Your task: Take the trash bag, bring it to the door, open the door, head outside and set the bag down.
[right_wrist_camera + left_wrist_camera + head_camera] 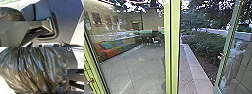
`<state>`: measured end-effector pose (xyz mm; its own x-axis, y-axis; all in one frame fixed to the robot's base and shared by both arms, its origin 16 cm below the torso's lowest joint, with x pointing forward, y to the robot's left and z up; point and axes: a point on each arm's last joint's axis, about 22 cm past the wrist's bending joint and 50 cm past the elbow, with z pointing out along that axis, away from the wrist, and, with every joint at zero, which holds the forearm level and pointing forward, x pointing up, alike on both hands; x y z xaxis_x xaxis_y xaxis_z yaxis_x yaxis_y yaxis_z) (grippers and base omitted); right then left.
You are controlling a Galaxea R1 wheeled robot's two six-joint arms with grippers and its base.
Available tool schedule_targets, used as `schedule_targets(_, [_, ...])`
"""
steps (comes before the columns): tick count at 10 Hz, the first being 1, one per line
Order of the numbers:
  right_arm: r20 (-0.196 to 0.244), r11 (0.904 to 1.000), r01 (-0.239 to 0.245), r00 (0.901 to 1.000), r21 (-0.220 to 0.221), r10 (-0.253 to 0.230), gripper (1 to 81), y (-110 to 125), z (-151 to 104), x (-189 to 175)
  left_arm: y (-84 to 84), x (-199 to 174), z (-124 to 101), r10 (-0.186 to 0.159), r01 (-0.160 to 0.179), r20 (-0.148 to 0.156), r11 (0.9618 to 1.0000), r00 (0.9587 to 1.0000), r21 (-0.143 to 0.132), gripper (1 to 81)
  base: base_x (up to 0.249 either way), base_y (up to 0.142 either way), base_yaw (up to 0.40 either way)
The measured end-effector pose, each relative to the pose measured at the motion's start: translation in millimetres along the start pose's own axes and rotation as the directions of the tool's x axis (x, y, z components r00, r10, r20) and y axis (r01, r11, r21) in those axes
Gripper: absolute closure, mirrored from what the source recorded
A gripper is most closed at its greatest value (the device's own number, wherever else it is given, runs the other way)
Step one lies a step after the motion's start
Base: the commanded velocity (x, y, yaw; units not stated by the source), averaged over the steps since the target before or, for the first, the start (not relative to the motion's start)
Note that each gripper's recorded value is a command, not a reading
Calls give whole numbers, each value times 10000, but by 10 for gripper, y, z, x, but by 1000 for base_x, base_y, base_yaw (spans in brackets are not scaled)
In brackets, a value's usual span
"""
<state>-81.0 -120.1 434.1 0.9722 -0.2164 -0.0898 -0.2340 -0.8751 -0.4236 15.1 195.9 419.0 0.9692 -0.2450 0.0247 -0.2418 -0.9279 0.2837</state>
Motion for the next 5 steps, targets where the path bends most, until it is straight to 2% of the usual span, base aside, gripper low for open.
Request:
schedule_targets(3, [-365, 9971, 178, 9991, -742, -206, 10, 203, 46, -106, -53, -6, -12, -3, 2, 9, 10000, 10000, 81, 811, 0, 0, 0])
schedule_targets(5, [-695, 9960, 388, 9966, -803, -445, 10, 123, 86, -40, -111, -4, -24, -6, 6, -2, 9998, 10000, 178, 811, 0, 0, 0])
